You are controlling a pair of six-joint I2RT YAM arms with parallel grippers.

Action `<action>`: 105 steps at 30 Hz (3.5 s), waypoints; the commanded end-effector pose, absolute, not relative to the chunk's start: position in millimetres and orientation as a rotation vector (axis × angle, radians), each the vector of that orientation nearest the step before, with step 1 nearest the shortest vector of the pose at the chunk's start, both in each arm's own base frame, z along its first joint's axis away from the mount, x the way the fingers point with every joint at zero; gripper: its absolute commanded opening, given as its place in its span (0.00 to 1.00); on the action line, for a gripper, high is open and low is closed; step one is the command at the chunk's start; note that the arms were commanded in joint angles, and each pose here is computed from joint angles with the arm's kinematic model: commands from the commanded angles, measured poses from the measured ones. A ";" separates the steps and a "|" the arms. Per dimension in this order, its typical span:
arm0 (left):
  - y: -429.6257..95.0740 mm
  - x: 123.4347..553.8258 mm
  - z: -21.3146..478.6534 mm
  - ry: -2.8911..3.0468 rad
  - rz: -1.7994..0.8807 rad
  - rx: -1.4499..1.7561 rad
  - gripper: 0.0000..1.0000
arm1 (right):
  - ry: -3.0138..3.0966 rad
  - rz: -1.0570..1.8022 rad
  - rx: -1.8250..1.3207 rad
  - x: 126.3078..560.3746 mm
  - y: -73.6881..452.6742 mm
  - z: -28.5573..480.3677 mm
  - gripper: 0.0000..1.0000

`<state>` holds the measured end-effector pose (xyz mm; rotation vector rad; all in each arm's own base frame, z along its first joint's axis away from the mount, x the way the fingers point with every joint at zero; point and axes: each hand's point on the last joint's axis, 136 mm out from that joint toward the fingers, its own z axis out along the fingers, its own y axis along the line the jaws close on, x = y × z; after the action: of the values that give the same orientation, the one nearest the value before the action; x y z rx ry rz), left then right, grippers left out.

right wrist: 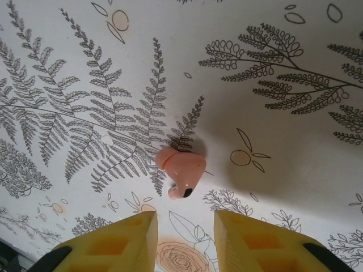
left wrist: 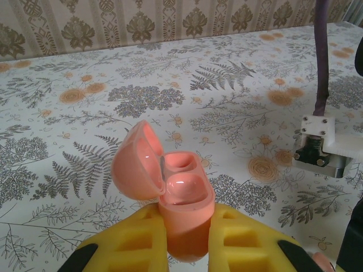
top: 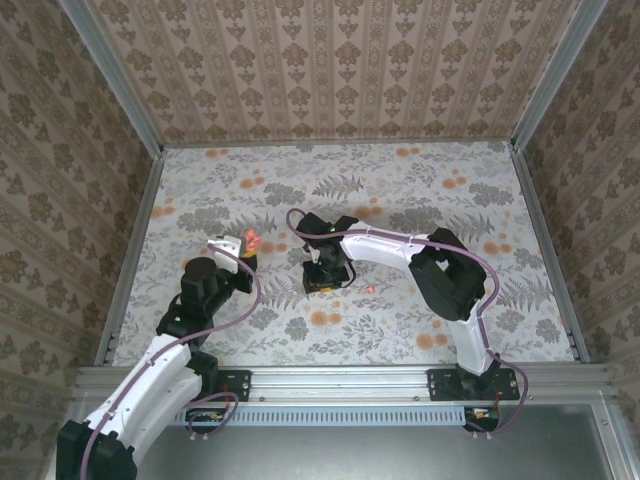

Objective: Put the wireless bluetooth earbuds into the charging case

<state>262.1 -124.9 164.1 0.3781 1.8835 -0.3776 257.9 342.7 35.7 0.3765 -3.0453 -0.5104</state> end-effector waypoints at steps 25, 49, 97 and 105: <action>-121.9 262.9 171.8 1.873 -0.383 0.354 0.05 | -3.048 -0.465 0.353 265.2 334.2 18.2 0.28; -121.7 262.1 171.2 1.883 -0.385 0.353 0.05 | -3.083 -0.616 0.199 274.5 306.7 22.9 0.22; -117.3 263.2 174.0 1.896 -0.365 0.337 0.05 | -3.066 -0.184 0.686 289.4 331.2 39.3 0.38; -116.7 263.5 174.3 1.897 -0.365 0.335 0.05 | -3.047 -0.177 0.698 290.1 333.4 31.6 0.38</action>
<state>259.5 -119.3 154.5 0.3673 1.9336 -0.3618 293.2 335.5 36.6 0.6668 -3.0771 -0.2285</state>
